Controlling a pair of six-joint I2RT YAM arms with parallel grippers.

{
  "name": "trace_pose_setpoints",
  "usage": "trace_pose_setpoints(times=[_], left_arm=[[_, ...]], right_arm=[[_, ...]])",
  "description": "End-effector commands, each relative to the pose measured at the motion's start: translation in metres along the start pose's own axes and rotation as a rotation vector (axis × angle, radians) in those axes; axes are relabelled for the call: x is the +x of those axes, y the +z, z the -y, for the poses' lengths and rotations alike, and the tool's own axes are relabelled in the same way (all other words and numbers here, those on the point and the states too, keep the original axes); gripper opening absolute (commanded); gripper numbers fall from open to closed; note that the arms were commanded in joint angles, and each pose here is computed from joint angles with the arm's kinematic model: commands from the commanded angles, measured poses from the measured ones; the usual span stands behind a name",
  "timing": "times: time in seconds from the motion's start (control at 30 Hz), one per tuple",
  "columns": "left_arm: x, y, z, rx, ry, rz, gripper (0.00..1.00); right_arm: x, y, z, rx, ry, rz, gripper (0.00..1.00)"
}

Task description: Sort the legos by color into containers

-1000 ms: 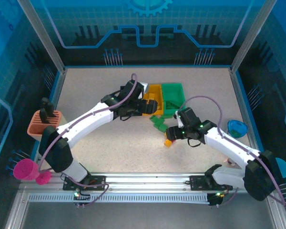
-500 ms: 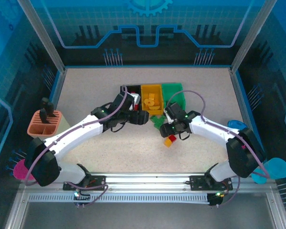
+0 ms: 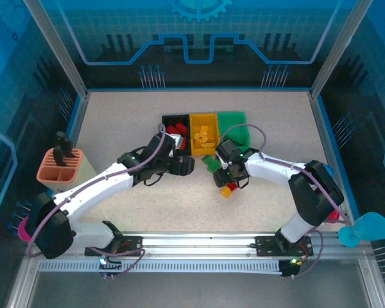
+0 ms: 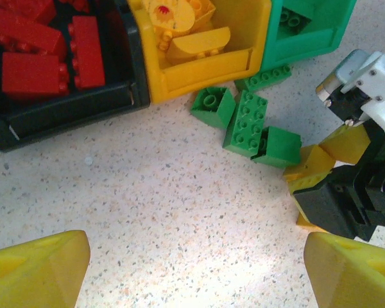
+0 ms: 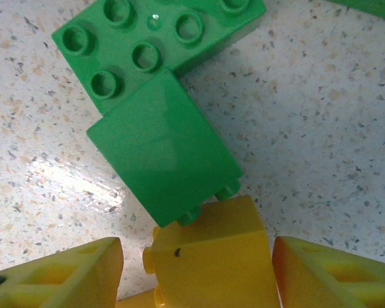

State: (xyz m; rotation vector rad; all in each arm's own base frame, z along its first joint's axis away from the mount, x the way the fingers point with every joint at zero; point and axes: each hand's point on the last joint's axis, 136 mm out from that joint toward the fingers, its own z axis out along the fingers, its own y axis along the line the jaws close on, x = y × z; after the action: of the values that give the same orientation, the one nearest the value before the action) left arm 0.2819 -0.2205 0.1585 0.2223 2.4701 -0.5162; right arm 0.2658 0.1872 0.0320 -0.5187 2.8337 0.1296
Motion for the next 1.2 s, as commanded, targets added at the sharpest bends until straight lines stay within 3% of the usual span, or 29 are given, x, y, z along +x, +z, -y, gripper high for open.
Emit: trace_pose_setpoints(times=[0.0,0.13,0.43,0.87,1.17], left_arm=[[0.002,-0.005,-0.002,0.001,-0.020,0.023,0.87],[0.009,-0.006,-0.007,-0.010,-0.022,0.019,0.87],[0.010,-0.009,-0.008,-0.010,-0.025,0.024,0.87],[0.013,-0.016,-0.008,0.013,-0.035,0.045,0.86],[0.040,-0.013,-0.014,0.014,-0.065,0.005,0.86]], right_arm=[[-0.004,0.002,-0.002,0.028,-0.022,-0.003,0.62],[-0.003,0.005,-0.002,0.060,-0.037,-0.015,0.58],[-0.011,-0.015,-0.004,0.130,-0.069,0.030,0.37],[-0.063,-0.087,-0.020,0.027,-0.069,0.254,0.38],[-0.126,-0.104,-0.027,-0.022,-0.040,0.316,0.38]])
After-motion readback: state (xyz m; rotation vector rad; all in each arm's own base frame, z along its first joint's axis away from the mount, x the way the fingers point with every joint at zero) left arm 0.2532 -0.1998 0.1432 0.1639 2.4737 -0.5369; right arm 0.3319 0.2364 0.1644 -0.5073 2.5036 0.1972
